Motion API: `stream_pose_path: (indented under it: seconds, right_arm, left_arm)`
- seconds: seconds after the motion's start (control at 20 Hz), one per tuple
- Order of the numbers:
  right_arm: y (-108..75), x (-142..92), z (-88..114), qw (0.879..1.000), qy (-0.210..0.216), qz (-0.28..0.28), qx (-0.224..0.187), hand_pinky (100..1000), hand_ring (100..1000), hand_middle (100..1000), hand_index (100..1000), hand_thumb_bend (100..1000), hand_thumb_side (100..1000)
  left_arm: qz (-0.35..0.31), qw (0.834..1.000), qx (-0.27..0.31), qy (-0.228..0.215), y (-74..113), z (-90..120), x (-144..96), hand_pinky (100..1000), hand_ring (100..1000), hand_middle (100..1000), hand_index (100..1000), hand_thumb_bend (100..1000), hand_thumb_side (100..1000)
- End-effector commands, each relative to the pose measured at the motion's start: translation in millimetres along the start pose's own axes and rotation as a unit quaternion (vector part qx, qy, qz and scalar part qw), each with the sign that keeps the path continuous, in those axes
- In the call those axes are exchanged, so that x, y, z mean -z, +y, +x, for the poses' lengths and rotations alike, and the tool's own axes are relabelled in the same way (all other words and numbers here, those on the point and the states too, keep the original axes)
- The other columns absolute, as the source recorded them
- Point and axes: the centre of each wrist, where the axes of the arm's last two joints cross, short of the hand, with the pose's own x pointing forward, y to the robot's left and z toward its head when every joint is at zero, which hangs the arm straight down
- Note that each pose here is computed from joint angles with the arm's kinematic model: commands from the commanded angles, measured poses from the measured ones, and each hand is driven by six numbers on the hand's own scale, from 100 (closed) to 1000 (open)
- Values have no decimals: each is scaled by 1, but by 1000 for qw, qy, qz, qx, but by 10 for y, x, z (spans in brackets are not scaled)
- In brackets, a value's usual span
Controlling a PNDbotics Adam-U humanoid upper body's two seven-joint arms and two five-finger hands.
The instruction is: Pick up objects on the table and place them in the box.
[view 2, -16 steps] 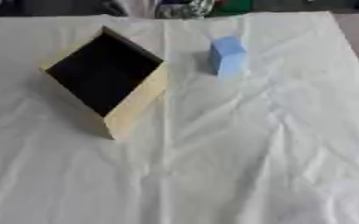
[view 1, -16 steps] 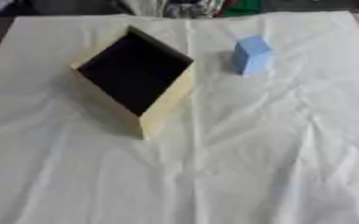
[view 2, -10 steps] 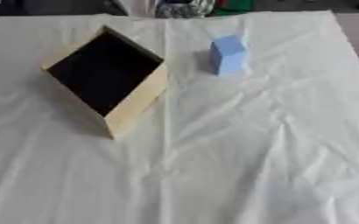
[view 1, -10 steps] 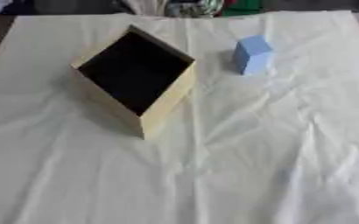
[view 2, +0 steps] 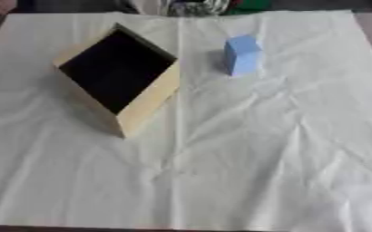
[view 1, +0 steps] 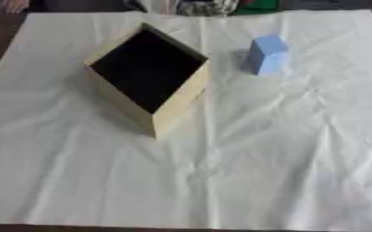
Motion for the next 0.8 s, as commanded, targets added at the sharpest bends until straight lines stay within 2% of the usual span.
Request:
stream_pose_path:
  seconds: [0.05, 0.2, 0.45, 0.6, 0.8]
  right_arm:
    - [-157, 160, -23, 996, 13, 51, -75, 846, 822, 838, 889, 100, 191]
    - [-34, 302, -65, 990, 36, 94, -101, 849, 828, 848, 898, 100, 193]
    - [344, 542, -85, 977, 74, 162, -119, 853, 843, 870, 920, 100, 204]
    - [442, 666, -127, 970, 108, 177, -125, 868, 877, 915, 954, 100, 207]
    - [556, 796, -206, 958, 161, 198, -129, 877, 893, 927, 960, 100, 208]
  left_arm:
    - [-17, 1000, -2, -15, -9, 73, 89, 691, 599, 624, 756, 310, 110]
    - [-19, 1000, -3, -13, -10, 72, 85, 691, 599, 624, 756, 308, 110]
    - [-20, 1000, -1, -11, 0, 71, 75, 690, 599, 624, 756, 307, 107]
    - [-21, 1000, -1, -9, 0, 70, 71, 690, 599, 624, 756, 306, 106]
    - [-24, 1000, -1, -7, -3, 69, 68, 690, 599, 624, 756, 305, 105]
